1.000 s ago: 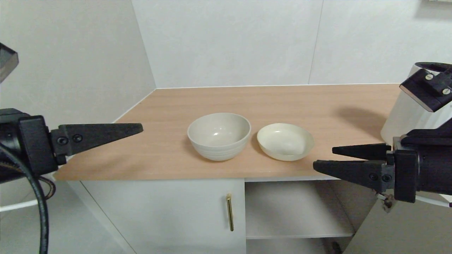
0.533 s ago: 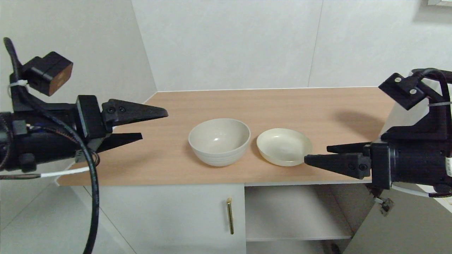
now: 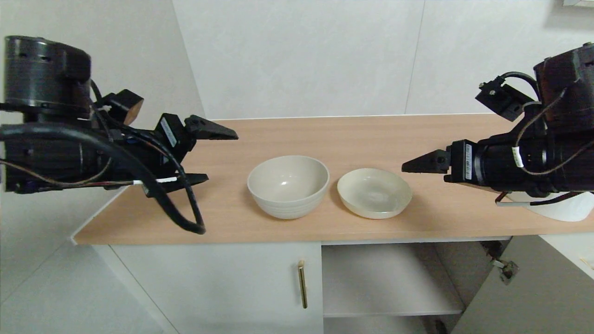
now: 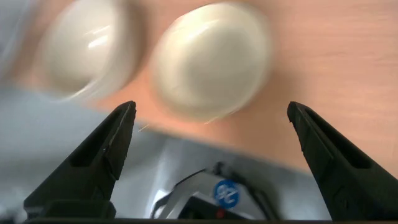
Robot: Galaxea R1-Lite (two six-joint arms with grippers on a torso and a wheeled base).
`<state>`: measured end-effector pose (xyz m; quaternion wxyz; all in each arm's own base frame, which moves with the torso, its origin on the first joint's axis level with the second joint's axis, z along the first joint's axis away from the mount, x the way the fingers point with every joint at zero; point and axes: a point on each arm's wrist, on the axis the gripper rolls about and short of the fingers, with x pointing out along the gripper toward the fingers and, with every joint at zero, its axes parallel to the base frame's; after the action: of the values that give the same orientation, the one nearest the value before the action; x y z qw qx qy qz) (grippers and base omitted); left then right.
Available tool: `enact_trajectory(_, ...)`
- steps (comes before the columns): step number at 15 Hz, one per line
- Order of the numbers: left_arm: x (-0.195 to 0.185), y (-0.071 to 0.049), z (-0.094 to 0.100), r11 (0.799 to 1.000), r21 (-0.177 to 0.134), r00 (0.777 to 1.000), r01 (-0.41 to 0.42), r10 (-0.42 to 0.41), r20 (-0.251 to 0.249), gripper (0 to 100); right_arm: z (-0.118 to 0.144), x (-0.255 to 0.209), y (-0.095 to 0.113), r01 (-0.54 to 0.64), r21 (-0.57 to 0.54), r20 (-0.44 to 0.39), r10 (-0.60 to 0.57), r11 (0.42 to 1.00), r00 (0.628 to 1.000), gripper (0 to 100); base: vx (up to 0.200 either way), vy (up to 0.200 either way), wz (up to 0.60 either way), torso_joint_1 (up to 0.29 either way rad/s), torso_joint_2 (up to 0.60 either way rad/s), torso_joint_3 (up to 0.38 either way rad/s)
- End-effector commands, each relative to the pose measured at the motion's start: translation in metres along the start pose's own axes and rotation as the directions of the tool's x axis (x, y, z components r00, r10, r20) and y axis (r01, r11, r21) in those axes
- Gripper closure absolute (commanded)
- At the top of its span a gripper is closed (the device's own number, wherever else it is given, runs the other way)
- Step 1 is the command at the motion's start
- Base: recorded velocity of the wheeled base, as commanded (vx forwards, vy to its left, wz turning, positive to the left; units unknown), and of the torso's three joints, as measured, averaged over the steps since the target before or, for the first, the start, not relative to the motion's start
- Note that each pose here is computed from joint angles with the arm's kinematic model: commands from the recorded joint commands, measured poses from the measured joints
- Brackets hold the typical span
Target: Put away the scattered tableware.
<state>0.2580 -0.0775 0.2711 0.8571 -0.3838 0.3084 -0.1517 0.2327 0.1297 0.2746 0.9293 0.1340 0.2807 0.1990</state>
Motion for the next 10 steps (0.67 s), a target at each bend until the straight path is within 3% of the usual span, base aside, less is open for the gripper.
enact_trajectory(1,0.025,0.01,0.002,0.997,-0.021,0.997,-0.073,0.072,-0.028,0,-0.002,0.018,-0.004,0.036,0.004,-0.028,-0.036,0.999,0.999,0,0.0,0.0,0.0,0.0,0.0,0.0)
enact_trajectory(3,0.031,0.012,0.0,0.996,-0.022,0.995,-0.092,0.091,-0.046,0,-0.003,0.024,-0.006,0.048,0.006,-0.036,-0.048,0.999,0.998,0,0.0,0.0,0.0,0.0,0.0,0.0)
enact_trajectory(6,0.041,0.007,-0.015,0.996,0.0,0.991,-0.085,0.084,-0.104,0,-0.008,0.029,-0.01,0.056,0.008,-0.045,-0.056,0.998,0.997,0,0.0,0.0,0.0,0.0,0.0,0.0)
enact_trajectory(10,0.048,0.004,-0.022,0.997,0.011,0.987,-0.081,0.082,-0.136,0,-0.008,0.03,-0.01,0.05,0.006,-0.034,-0.05,0.999,0.998,0,0.0,0.0,0.0,0.0,0.0,0.0)
